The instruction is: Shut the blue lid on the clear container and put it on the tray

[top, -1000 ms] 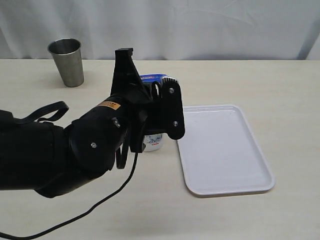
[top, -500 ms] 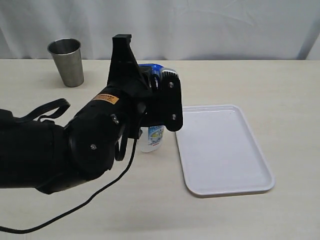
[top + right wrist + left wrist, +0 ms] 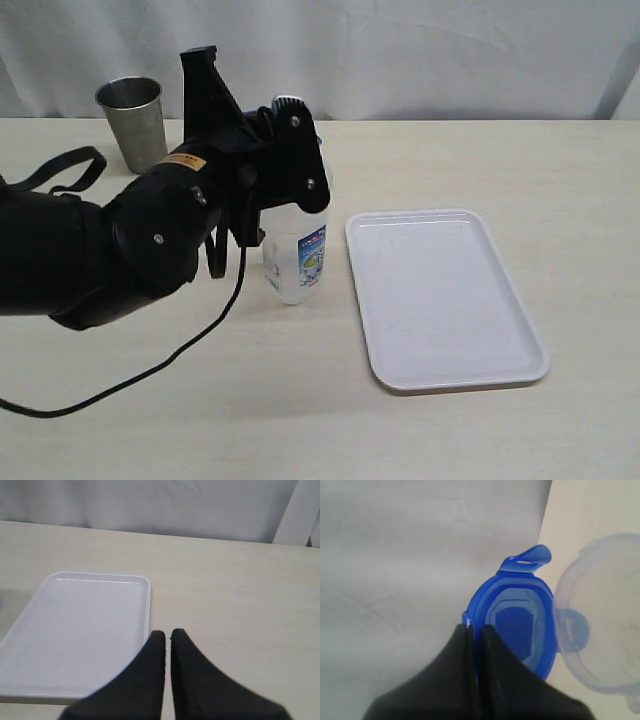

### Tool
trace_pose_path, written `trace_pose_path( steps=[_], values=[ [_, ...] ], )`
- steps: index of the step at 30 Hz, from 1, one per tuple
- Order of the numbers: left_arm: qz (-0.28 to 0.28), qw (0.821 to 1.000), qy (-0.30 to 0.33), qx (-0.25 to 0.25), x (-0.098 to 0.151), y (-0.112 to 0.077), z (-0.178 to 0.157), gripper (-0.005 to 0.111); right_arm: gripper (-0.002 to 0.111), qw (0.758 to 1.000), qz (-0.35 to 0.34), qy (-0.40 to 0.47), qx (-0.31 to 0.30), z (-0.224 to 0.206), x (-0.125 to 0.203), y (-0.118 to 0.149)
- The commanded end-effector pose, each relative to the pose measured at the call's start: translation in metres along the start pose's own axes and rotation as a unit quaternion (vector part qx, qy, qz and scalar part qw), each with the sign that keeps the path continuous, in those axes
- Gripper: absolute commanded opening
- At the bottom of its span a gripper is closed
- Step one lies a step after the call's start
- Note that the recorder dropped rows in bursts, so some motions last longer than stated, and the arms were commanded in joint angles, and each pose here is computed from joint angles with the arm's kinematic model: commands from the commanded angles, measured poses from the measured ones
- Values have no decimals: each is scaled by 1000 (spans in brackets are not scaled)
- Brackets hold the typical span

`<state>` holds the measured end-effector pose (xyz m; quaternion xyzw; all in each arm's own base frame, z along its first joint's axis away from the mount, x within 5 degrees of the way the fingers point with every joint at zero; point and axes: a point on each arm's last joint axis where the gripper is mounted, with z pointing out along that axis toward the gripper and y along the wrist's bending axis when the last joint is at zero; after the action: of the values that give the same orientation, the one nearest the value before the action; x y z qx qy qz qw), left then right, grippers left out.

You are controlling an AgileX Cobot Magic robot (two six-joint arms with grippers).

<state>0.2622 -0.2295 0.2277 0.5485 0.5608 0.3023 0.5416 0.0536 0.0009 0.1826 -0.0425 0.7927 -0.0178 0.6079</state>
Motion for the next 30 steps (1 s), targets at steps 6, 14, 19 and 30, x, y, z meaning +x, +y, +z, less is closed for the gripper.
trace_pose_path(
  steps=[6,14,19,30],
  values=[
    [-36,998,3,-49,-2,33,10,0,5,1000,-2,-3,-1,0,1,0],
    [9,999,-44,-26,-26,20,-4,0,5,1000,-2,-3,-1,0,1,0],
    [23,999,-42,-24,-26,8,-11,0,5,1000,-2,-3,-1,0,1,0],
    [44,997,-44,-35,-34,-2,-23,0,5,1000,-2,-3,-1,0,1,0]
  ],
)
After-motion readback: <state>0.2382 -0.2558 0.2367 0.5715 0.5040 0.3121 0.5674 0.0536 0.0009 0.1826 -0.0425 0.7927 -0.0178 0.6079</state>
